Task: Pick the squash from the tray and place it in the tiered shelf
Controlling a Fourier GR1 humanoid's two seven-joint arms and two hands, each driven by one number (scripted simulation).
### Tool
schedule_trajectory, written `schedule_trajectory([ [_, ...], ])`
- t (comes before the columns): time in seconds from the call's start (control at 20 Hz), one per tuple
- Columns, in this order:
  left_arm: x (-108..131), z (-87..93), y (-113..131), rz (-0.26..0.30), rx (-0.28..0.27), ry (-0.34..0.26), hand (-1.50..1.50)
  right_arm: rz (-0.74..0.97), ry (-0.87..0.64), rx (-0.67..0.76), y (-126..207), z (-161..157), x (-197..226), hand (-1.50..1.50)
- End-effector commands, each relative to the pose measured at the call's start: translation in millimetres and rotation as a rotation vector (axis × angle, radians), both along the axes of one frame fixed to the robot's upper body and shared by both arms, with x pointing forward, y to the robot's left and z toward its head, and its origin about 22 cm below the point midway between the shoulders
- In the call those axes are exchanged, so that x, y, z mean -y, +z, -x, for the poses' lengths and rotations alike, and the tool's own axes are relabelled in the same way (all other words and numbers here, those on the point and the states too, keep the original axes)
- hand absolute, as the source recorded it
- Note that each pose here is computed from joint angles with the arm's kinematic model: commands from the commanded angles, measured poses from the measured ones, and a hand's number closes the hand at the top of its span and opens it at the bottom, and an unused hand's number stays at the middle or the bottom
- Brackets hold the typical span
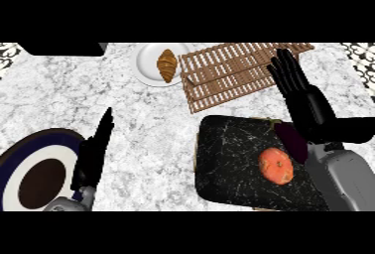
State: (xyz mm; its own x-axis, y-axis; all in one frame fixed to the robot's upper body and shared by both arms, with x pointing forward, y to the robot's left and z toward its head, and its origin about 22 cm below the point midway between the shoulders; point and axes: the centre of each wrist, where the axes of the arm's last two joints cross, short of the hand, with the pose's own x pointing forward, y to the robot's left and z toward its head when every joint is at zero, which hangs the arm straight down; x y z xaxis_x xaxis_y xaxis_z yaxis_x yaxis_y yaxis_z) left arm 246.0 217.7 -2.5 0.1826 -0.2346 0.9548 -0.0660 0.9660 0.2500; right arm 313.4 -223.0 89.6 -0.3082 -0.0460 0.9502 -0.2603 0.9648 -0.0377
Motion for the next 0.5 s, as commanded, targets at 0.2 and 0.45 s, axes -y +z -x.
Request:
schedule_trajectory([
  [0.2, -22, -19.9, 52, 0.023, 0.236, 0.055, 0.0, 0.137, 0.627, -0.046, 3, 6, -37, 1.5],
  [0.45, -38, -15.0, 62, 0.1, 0.228, 0.05, 0.0, 0.0, 0.602, -0.203, -15, -13, 13, -1.5],
])
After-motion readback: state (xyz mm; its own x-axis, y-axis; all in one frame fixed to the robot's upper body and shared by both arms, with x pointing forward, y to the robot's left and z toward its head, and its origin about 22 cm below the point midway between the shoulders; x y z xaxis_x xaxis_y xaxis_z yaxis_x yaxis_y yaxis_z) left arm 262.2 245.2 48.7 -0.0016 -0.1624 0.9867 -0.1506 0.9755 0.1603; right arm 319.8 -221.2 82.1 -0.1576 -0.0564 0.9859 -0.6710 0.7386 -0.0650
